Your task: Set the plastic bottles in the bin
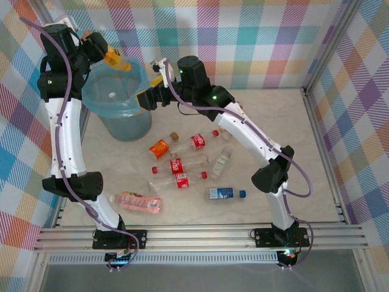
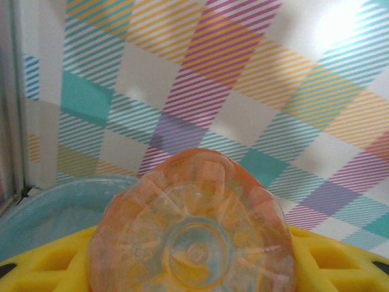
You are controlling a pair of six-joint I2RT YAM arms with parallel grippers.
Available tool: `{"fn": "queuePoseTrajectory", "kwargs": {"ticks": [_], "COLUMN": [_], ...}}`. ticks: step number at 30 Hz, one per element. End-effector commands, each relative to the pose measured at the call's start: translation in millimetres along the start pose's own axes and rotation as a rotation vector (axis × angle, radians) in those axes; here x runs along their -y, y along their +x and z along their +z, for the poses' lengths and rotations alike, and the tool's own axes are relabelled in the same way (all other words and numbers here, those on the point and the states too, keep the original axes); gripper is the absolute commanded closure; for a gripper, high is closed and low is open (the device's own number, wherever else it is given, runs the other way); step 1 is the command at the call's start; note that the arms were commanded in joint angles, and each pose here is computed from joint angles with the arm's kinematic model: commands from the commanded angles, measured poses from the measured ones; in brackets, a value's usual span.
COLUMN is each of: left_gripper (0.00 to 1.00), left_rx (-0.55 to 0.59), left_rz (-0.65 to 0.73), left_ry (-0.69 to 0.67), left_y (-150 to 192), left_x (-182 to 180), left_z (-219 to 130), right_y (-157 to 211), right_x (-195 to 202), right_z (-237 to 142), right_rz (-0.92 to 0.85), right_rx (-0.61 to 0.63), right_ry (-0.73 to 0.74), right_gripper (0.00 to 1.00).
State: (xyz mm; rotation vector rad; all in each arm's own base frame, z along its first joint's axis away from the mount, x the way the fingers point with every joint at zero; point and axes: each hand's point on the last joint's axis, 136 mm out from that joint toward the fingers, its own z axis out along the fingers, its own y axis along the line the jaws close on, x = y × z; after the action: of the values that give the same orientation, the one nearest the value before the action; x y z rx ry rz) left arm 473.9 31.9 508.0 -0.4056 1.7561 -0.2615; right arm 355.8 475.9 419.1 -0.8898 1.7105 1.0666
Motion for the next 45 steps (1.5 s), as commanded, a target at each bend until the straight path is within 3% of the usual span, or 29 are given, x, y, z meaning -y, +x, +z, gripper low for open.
{"fn": "queuePoseTrajectory", "kwargs": {"ticks": [1, 7, 17, 25, 29, 32, 45], "left_gripper": [0.50, 0.49, 0.44, 0.37, 0.21, 0.16, 0.15], "left_rx": [0.016, -0.108, -0.405, -0.491, -0.505, -0.487, -0.365], "left_rz": [0.025, 0.060, 0.039, 0.011, 0.015, 0.020, 0.041], "left_ry": [0.016, -0.018, 0.002, -0.001, -0.016, -0.020, 0.003], "left_y": [-6, 33, 138, 191, 197, 189, 129], "left_x": [-10, -34, -66, -85, -89, -88, -59], "left_z": [19, 61, 130, 160, 162, 158, 113], "right_y": [-3, 7, 30, 44, 45, 45, 32], "right_x": [-9, -9, 0, 6, 7, 7, -8], "right_z": [6, 20, 34, 37, 37, 37, 15], "right_rz": [0.031, 0.077, 0.109, 0.118, 0.120, 0.120, 0.107], "right_rx": [0.020, 0.000, -0.054, -0.095, -0.100, -0.099, -0.102], "right_ry": [-0.066, -0.109, -0.098, -0.077, -0.074, -0.077, -0.088], "right_gripper": [0.08, 0.10, 0.11, 0.11, 0.11, 0.11, 0.12]}}
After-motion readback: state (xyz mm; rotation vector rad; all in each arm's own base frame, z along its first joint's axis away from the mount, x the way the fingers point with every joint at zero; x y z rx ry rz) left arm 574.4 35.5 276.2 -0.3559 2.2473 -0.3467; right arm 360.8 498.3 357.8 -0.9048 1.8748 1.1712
